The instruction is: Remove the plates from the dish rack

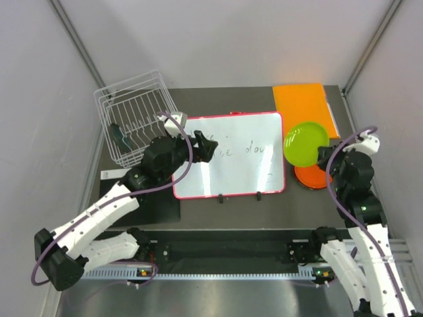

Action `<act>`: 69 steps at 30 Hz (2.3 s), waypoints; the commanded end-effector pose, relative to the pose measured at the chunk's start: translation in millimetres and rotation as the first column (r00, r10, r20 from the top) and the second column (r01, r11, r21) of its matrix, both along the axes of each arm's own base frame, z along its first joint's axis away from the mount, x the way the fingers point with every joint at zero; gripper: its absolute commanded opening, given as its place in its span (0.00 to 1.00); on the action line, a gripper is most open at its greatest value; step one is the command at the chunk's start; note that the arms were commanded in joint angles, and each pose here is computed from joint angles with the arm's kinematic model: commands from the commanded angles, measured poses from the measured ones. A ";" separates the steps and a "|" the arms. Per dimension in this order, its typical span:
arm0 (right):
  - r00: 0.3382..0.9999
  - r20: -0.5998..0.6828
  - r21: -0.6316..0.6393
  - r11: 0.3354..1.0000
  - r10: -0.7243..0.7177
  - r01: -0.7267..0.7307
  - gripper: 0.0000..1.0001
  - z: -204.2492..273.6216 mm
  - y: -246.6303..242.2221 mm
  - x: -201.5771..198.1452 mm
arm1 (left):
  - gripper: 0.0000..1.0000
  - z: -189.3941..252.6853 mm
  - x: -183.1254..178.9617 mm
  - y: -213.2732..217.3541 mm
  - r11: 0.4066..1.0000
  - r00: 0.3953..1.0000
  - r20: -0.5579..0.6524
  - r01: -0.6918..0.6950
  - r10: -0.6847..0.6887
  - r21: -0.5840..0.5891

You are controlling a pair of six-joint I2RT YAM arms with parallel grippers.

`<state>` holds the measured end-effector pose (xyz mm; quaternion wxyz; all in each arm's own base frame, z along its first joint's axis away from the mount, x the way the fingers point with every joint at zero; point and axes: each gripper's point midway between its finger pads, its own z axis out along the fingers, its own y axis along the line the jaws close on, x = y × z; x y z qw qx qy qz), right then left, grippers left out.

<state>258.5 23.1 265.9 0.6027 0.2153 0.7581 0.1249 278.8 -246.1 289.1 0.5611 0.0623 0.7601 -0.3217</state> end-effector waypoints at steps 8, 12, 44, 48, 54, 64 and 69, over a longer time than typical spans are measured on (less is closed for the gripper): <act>0.931 -0.200 -0.003 0.951 -0.305 0.310 0.00 -61.9 -85.3 -1.3 | 0.89 23.1 20.8 77.0 0.937 0.946 0.105 -0.320 0.308 0.140; 0.929 -0.250 0.062 0.953 -0.272 0.296 0.00 -99.0 -91.7 5.3 | 0.89 18.8 23.9 83.9 0.936 0.945 0.092 -0.325 0.315 0.135; 0.899 -0.362 0.078 0.953 -0.246 0.292 0.52 -168.8 -98.8 17.6 | 0.88 -25.6 69.0 152.2 0.923 0.920 -0.073 -0.384 0.386 0.030; 0.904 -0.353 0.064 0.957 -0.242 0.281 0.79 -163.8 -98.5 15.8 | 0.88 -26.5 74.3 159.8 0.912 0.909 -0.080 -0.409 0.410 0.022; 0.896 -0.335 0.004 0.950 -0.292 0.312 0.93 -133.6 -106.5 3.9 | 0.88 -32.6 94.4 183.8 0.886 0.877 -0.130 -0.464 0.462 0.014; 0.931 -0.173 -0.068 0.947 -0.322 0.315 0.97 -52.1 -108.9 -12.2 | 0.87 -34.1 125.6 285.0 0.733 0.722 -0.155 -0.680 0.674 0.023; 0.968 -0.146 -0.009 0.979 -0.203 0.204 0.97 -49.1 -86.6 -3.6 | 0.84 -32.7 130.8 323.6 0.622 0.614 -0.103 -0.778 0.783 0.093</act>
